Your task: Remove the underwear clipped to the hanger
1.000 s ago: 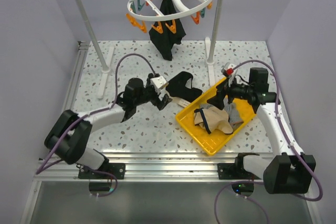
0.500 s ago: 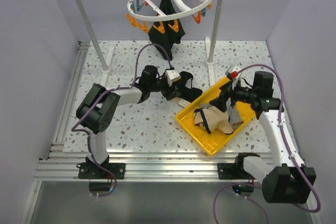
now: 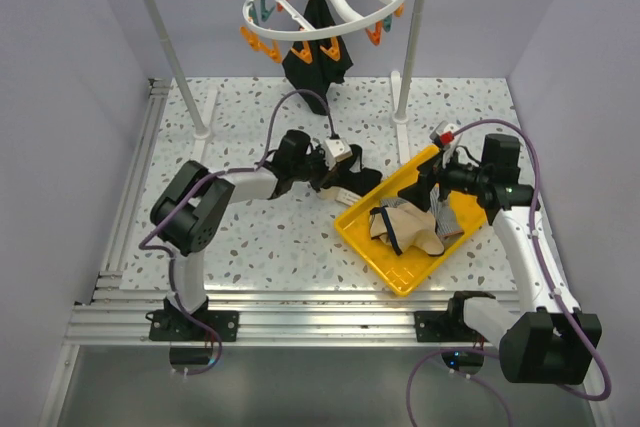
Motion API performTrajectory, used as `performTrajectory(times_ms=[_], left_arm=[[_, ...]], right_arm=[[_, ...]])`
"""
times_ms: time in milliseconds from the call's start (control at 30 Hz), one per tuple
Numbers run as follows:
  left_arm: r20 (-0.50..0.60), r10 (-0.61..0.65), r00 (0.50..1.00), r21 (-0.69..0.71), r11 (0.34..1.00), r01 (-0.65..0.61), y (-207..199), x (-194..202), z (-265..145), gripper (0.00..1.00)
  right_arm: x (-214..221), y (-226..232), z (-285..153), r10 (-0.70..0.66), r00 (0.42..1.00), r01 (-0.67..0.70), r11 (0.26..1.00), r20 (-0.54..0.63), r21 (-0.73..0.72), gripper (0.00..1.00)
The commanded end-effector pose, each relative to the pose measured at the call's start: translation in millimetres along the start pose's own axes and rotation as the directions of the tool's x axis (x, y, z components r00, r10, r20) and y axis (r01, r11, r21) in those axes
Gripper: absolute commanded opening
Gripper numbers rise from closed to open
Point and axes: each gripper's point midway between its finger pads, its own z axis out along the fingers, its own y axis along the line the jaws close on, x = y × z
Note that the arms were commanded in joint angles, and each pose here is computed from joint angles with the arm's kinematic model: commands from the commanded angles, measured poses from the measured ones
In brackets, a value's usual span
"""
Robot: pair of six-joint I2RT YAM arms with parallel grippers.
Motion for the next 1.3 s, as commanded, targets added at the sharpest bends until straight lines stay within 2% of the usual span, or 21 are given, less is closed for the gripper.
performTrajectory(times_ms=[0,167,267,300,467,567,667,733,867,933,967,1033,1067,1267], left_arm=[[0.219,0.068,0.973,-0.095,0.994,-0.048,10,-80,-33,0.0],[0.424,0.019,0.905,-0.009,1.0,-0.017,-24,-138,-75,0.0],[0.55,-0.032,0.835,0.106,0.994,-0.032,-59,-158,-100,0.0],[0.545,-0.061,0.836,0.15,0.988,-0.026,-71,-149,-102,0.0],[0.622,-0.146,0.77,0.304,0.95,-0.065,-119,-171,-128,0.0],[0.624,-0.174,0.761,0.403,0.907,-0.123,-150,-181,-132,0.0],[0.59,-0.188,0.785,0.477,0.866,-0.151,-175,-183,-122,0.0],[0.536,-0.193,0.822,0.515,0.846,-0.137,-187,-172,-104,0.0],[0.47,-0.139,0.872,0.516,0.844,-0.144,-198,-161,-64,0.0],[0.391,-0.136,0.91,0.534,0.839,-0.104,-205,-139,-37,0.0],[0.403,-0.112,0.908,0.508,0.853,-0.12,-202,-144,-27,0.0],[0.306,-0.124,0.944,0.511,0.858,-0.053,-204,-118,0,0.0],[0.312,-0.111,0.943,0.499,0.864,-0.064,-202,-124,9,0.0],[0.08,-0.032,0.996,0.381,0.925,-0.001,-191,-54,72,0.0]], right_arm=[[-23,-5,-4,-0.031,0.998,0.03,0.999,0.046,0.013,0.99],[-26,-8,-4,-0.018,0.998,0.016,0.999,0.054,0.029,0.99],[-27,-15,-5,-0.003,0.999,-0.001,0.998,0.054,0.063,0.99],[-28,-17,-5,0.0,0.998,-0.005,0.997,0.055,0.076,0.99],[-37,-38,-12,0.051,0.996,-0.066,0.976,0.076,0.208,0.99],[-43,-68,-23,0.097,0.99,-0.128,0.919,0.1,0.373,0.99],[-53,-84,-33,0.119,0.983,-0.172,0.874,0.143,0.455,0.99],[-59,-95,-42,0.118,0.978,-0.192,0.838,0.173,0.512,0.99],[-67,-103,-55,0.108,0.972,-0.21,0.798,0.208,0.566,0.99],[-70,-105,-59,0.115,0.968,-0.227,0.785,0.225,0.577,0.99],[-70,-105,-59,0.119,0.966,-0.232,0.783,0.228,0.577,0.99],[-70,-104,-60,0.123,0.965,-0.237,0.785,0.231,0.573,0.99],[-71,-103,-60,0.122,0.965,-0.237,0.786,0.232,0.572,0.99],[-67,-97,-59,0.133,0.965,-0.239,0.8,0.227,0.551,0.99]])
